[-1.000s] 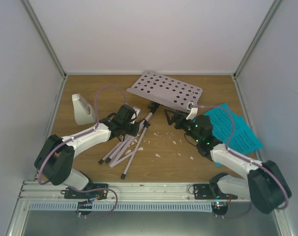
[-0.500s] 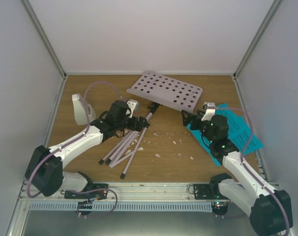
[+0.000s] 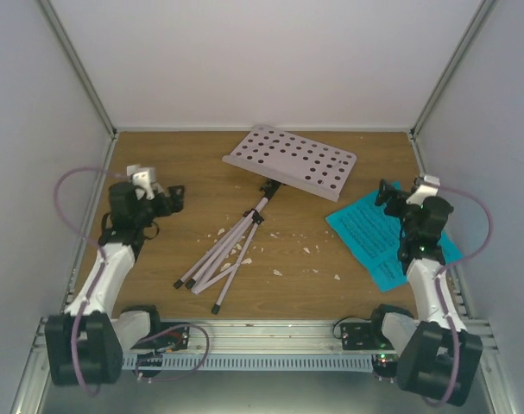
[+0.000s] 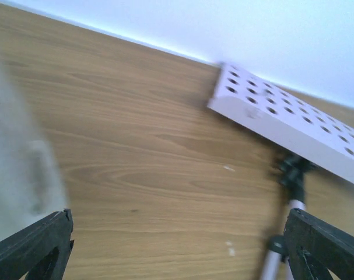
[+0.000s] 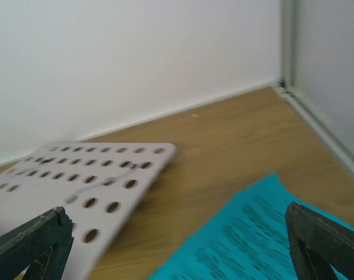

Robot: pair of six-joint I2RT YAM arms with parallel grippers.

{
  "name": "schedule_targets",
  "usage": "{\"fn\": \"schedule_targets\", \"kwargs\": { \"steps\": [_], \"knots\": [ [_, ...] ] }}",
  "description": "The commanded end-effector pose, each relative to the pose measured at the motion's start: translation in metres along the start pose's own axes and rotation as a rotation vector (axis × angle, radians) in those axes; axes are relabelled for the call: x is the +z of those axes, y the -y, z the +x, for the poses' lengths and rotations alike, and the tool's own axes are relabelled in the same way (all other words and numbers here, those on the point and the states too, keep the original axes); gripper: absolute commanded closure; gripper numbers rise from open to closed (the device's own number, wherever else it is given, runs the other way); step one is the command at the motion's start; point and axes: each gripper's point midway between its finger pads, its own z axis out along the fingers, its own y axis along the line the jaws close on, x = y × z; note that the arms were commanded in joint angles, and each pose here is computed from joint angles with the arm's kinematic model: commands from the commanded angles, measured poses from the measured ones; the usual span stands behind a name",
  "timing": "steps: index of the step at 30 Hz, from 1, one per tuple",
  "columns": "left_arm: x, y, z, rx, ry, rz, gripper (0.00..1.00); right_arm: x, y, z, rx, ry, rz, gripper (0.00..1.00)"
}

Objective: Pack up the instrument practice props

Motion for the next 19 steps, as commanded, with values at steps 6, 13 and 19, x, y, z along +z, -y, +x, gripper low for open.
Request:
{"fn": "schedule_targets", "kwargs": {
  "steps": [6,13,19],
  "knots": [
    [-0.07,-0.067,-0.018,0.012,0.462,-0.323,0.01,-0.039,0.046,0.014,-0.121,0.294,0.185,0.0],
    [-0.069,-0.085,0.003,0.041,0.492,-0.388,0.01,-0.045,0.059,0.046,-0.146,0.291,0.249,0.0],
    [-0.062,-0.091,0.012,0.061,0.481,-0.41,0.01,-0.039,0.057,0.05,-0.159,0.278,0.238,0.0]
  ]
}}
